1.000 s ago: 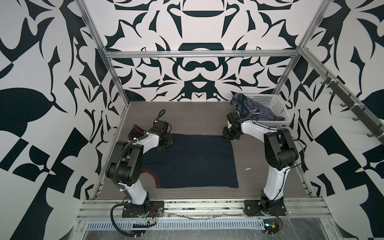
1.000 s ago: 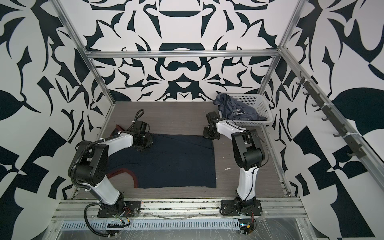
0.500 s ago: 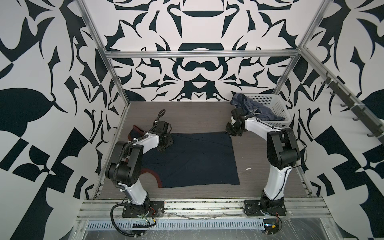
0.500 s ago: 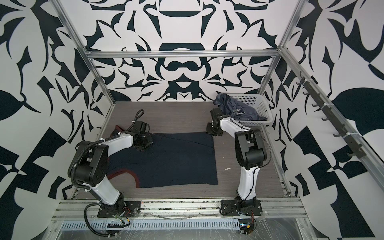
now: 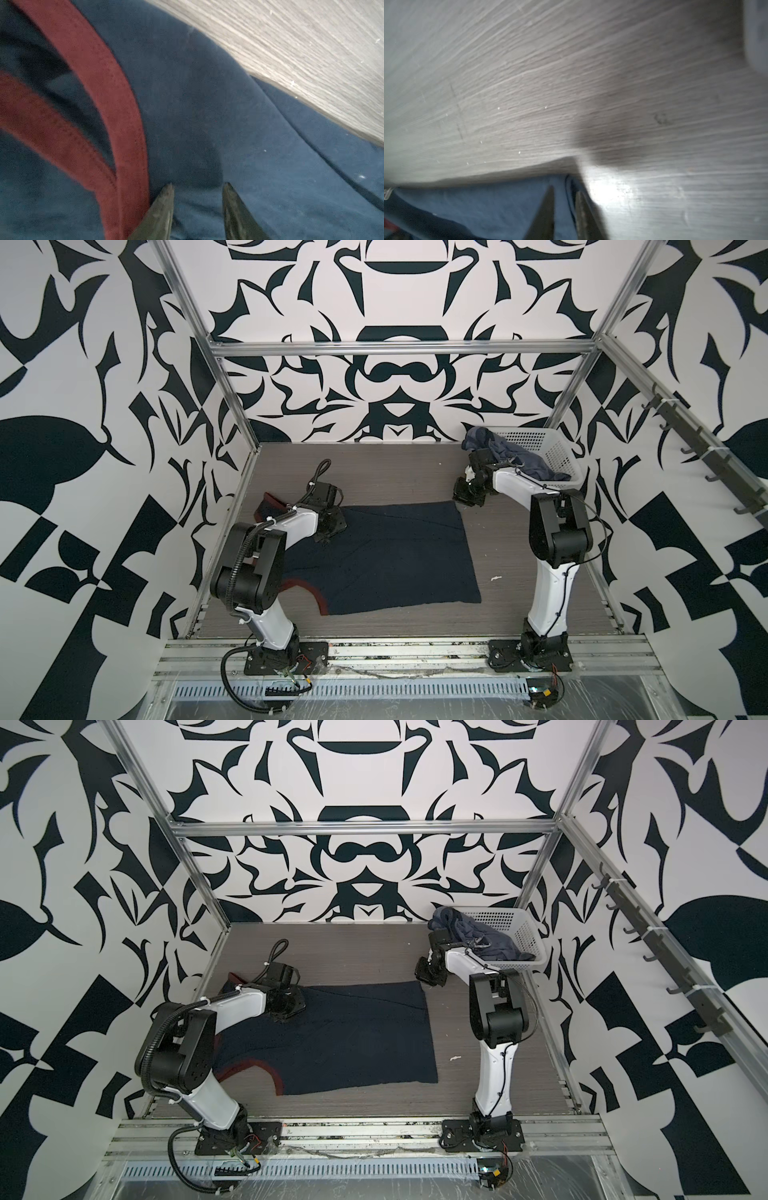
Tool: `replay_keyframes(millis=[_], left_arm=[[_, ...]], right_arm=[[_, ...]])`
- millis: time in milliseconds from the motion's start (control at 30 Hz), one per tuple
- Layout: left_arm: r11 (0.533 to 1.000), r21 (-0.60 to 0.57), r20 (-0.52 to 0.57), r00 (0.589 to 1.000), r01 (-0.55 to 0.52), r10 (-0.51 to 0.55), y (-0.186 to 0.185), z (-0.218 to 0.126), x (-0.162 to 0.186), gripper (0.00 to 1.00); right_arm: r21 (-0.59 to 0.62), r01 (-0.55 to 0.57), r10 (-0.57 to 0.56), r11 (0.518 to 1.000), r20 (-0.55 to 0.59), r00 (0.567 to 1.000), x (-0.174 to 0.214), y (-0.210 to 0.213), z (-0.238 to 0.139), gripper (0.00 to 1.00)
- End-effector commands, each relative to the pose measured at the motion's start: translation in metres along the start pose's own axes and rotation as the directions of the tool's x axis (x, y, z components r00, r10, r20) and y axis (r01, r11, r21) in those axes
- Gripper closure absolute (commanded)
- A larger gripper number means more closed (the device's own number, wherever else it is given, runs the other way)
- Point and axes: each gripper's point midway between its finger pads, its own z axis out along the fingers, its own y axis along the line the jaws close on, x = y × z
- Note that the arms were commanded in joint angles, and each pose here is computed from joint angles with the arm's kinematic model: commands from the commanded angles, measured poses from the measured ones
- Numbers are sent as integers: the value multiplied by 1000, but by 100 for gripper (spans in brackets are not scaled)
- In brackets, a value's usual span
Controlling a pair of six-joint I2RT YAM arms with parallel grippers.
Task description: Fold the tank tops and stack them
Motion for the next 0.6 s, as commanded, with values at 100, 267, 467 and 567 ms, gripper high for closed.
replay_keyframes(millis=[100,267,467,567], left_arm=[[996,-90,-135,991,-2,-10,32,27,42,57],[999,-51,-127,992,5,-11,18,17,32,61],[999,-42,-118,993,4,-9,11,17,23,67],[999,-36,-112,994,5,-9,9,16,21,70]], right_arm=[[21,27,-27,999,20,999,15,-9,-23,67],[63,55,-57,996,31,998,44,-18,-41,61],[40,82,-83,996,21,996,89,-17,-51,55],[28,95,-95,995,-1,995,107,-15,-45,54]])
